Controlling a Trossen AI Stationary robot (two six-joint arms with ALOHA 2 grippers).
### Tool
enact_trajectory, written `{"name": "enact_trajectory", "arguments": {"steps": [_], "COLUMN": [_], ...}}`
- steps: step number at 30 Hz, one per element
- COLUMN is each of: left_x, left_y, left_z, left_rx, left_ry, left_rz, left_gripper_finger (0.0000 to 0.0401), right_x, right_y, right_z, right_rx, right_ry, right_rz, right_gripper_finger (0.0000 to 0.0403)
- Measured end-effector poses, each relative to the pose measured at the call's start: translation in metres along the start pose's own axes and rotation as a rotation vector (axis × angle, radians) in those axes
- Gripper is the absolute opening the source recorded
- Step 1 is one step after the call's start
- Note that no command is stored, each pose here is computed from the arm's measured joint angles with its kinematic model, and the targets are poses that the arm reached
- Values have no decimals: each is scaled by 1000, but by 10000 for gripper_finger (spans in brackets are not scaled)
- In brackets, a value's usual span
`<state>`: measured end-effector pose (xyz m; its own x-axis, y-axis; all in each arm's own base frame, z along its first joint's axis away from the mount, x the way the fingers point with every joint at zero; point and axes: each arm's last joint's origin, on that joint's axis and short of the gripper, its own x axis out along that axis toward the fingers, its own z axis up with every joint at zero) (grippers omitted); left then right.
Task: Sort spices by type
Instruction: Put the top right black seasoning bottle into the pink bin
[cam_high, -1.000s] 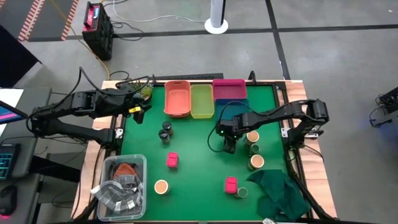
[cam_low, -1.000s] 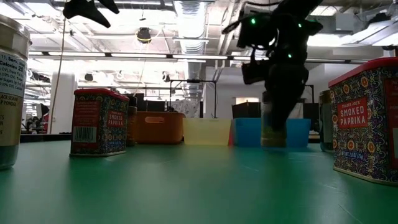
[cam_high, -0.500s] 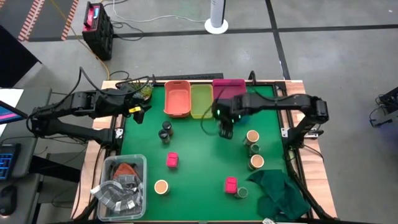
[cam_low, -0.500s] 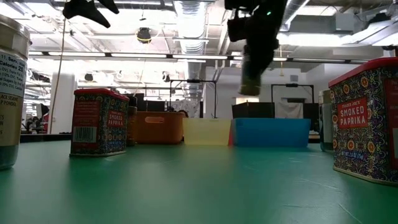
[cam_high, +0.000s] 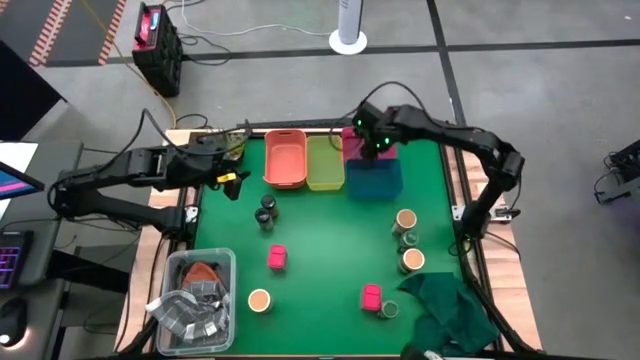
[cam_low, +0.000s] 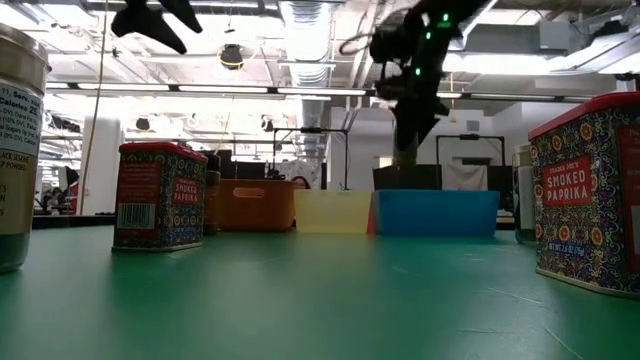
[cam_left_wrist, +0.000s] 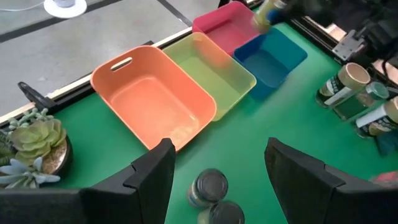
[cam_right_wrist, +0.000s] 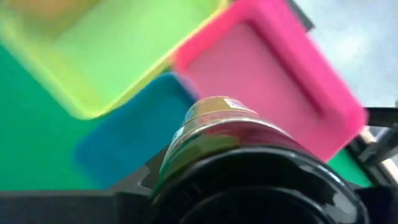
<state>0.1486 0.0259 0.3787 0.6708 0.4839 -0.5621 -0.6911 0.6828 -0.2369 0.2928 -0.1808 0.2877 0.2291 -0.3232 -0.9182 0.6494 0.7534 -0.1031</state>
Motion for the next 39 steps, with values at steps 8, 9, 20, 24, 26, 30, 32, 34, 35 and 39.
{"name": "enact_trajectory", "arguments": {"steps": [8, 9, 20, 24, 26, 30, 32, 34, 35, 39], "left_x": [22, 24, 40, 41, 41, 42, 42, 43, 43, 45], "left_y": [-10, -12, -17, -13, -11, -8, -8, -7, -7, -6], "left_z": [1, 2, 7, 10, 11, 12, 12, 12, 12, 13], "left_rx": [18, 6, -54, -70, -74, -69, -68, -61, -53, -28], "left_ry": [2, -7, -86, -94, -97, -97, -85, -74, -66, -17], "left_rz": [84, 95, 193, 214, 221, 232, 219, 210, 201, 149], "left_gripper_finger": [238, 238, 238, 238, 238, 238, 238, 238, 238, 238], "right_x": [54, 60, 103, 110, 112, 112, 111, 107, 103, 83], "right_y": [-69, -76, -104, -96, -89, -84, -82, -82, -82, -85], "right_z": [9, 8, 2, 3, 6, 8, 8, 7, 8, 11], "right_rx": [27, 19, 10, -20, -35, -52, -49, -43, -40, -44], "right_ry": [87, 106, 206, 209, 192, 174, 179, 178, 168, 115], "right_rz": [-40, -36, 21, 39, 42, 51, 52, 52, 50, -27], "right_gripper_finger": [211, 211, 217, 246, 264, 296, 310, 320, 324, 330]}}
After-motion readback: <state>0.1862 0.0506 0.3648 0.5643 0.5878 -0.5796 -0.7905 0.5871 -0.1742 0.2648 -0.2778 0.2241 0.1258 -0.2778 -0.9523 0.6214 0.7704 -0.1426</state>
